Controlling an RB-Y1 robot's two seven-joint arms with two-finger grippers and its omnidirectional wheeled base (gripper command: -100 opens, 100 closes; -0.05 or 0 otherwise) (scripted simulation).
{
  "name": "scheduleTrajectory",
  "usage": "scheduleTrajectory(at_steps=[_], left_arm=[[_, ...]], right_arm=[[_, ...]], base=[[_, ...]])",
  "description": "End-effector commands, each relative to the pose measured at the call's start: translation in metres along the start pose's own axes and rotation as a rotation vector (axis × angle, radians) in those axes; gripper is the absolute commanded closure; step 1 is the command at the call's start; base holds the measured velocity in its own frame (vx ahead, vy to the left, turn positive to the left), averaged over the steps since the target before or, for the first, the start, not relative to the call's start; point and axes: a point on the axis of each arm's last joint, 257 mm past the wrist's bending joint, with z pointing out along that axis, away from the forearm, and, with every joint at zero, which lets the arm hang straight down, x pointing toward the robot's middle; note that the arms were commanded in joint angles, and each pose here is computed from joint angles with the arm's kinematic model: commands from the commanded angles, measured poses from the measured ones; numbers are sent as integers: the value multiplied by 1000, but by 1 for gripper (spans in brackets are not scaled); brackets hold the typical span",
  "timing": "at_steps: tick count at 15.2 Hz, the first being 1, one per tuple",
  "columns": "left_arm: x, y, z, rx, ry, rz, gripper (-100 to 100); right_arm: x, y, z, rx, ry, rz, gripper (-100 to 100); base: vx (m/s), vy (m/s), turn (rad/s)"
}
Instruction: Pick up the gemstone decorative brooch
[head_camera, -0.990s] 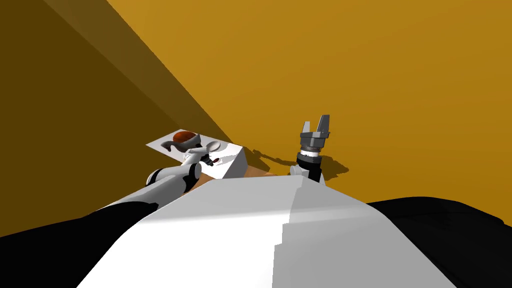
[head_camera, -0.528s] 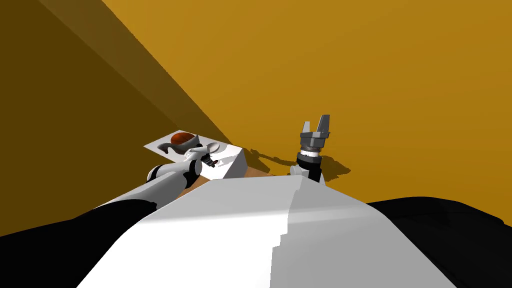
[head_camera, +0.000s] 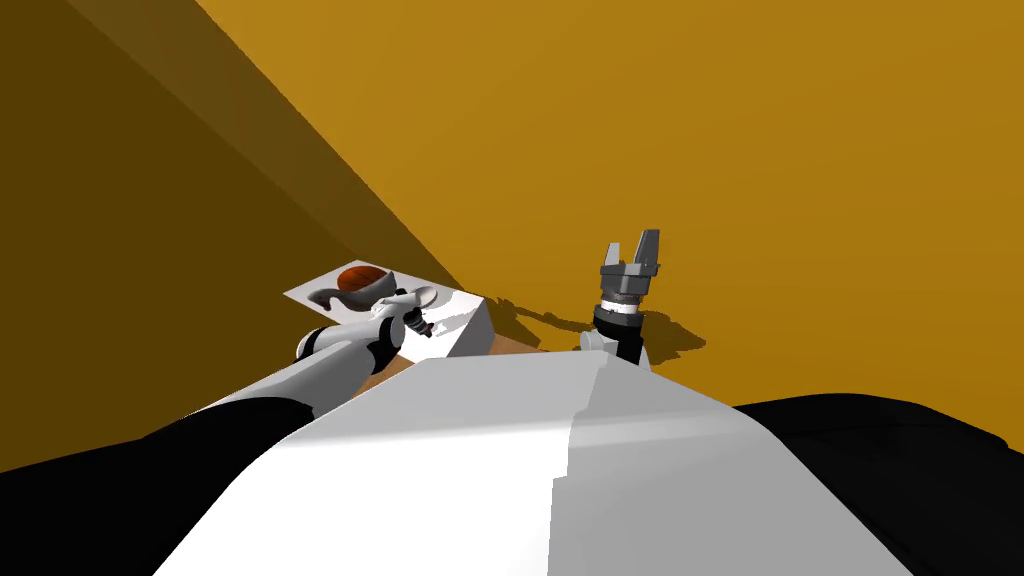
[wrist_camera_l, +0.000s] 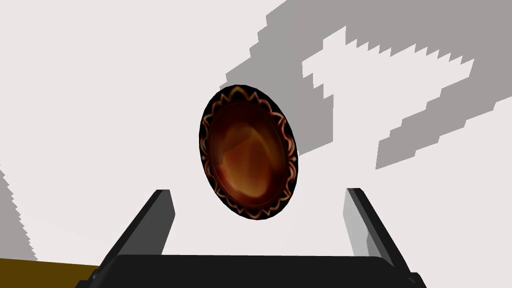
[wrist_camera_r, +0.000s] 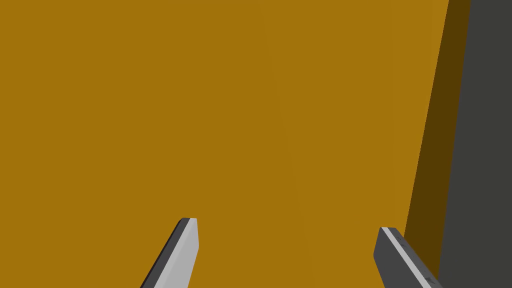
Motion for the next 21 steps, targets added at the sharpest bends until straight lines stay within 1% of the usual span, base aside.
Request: scheduleTrajectory(at_steps=[1, 4, 5, 8, 9, 10, 14, 15, 16, 18, 20, 21], left_arm=[[-2, 4, 8, 5, 4, 5, -100], [-2, 4, 8, 5, 4, 5, -100], [-6, 10, 20, 6, 6, 11, -100], [-6, 10, 20, 6, 6, 11, -100], [-5, 9, 18, 8, 8, 10, -100], [-5, 9, 18, 8, 8, 11, 100], [-5, 8, 17, 11, 7, 10, 100], [-6, 10, 20, 6, 6, 11, 100], [-2, 4, 8, 5, 4, 5, 100], [0, 1, 3, 5, 4, 3, 100], [0, 1, 3, 5, 4, 3, 100], [1, -2, -2, 4, 3, 0, 100]], right_arm=[[0, 0, 0, 0, 0, 0, 0], [0, 0, 0, 0, 0, 0, 0], [0, 0, 0, 0, 0, 0, 0], [0, 0, 0, 0, 0, 0, 0], [0, 0, 0, 0, 0, 0, 0], [0, 0, 0, 0, 0, 0, 0], [0, 0, 0, 0, 0, 0, 0], [0, 0, 0, 0, 0, 0, 0], [0, 0, 0, 0, 0, 0, 0], [0, 0, 0, 0, 0, 0, 0], [0, 0, 0, 0, 0, 0, 0], [0, 0, 0, 0, 0, 0, 0]], base=[[17, -17, 55], [2, -3, 8], [0, 0, 0], [8, -9, 28], [0, 0, 0], [0, 0, 0], [0, 0, 0], [20, 7, 1], [-7, 3, -18], [-15, 16, -50], [-8, 8, -26], [-4, 4, -14]])
